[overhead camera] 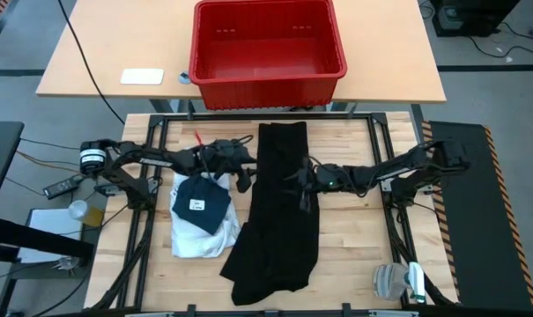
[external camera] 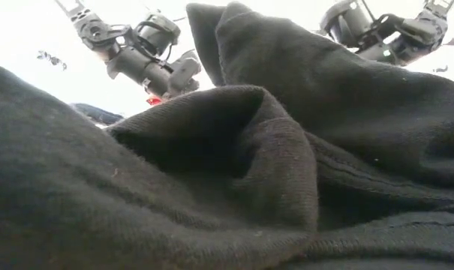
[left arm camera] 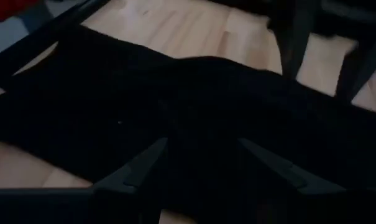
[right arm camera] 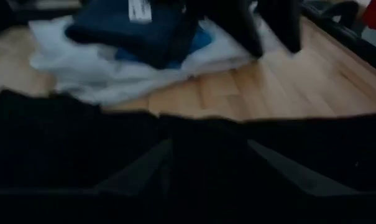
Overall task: Fold laundry
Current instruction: Fold the black shirt
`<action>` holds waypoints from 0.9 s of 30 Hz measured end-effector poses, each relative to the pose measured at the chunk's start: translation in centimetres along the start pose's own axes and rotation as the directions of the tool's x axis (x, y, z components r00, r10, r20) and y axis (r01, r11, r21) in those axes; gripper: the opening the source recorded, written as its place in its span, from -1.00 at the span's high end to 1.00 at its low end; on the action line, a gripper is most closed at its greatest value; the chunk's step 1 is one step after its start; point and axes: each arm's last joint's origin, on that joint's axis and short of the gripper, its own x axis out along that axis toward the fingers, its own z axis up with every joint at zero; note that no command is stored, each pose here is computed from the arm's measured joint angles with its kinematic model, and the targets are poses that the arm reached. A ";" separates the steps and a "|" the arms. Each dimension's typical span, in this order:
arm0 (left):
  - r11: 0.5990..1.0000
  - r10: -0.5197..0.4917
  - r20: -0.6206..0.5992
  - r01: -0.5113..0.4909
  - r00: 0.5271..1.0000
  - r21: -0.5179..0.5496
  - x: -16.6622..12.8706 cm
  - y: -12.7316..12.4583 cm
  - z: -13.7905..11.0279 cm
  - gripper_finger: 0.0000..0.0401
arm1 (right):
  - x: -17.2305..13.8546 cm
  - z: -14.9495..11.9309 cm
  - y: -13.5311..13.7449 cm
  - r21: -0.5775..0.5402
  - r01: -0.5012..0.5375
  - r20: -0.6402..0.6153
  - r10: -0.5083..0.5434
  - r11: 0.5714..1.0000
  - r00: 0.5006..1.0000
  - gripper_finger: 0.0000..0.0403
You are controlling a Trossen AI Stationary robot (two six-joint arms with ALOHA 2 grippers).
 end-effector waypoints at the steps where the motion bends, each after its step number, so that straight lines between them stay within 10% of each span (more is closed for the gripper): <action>1: 1.000 0.009 -0.002 -0.009 1.000 -0.019 0.0 0.3 0.3 0.04 | 0.1 -0.2 0.0 -0.010 0.001 -0.012 -0.001 1.000 1.000 0.01; 27: 0.971 0.155 0.030 -0.146 0.988 -0.190 -0.5 5.4 1.6 0.04 | -5.3 -4.0 -2.1 0.017 0.032 0.224 -0.036 0.999 0.974 0.15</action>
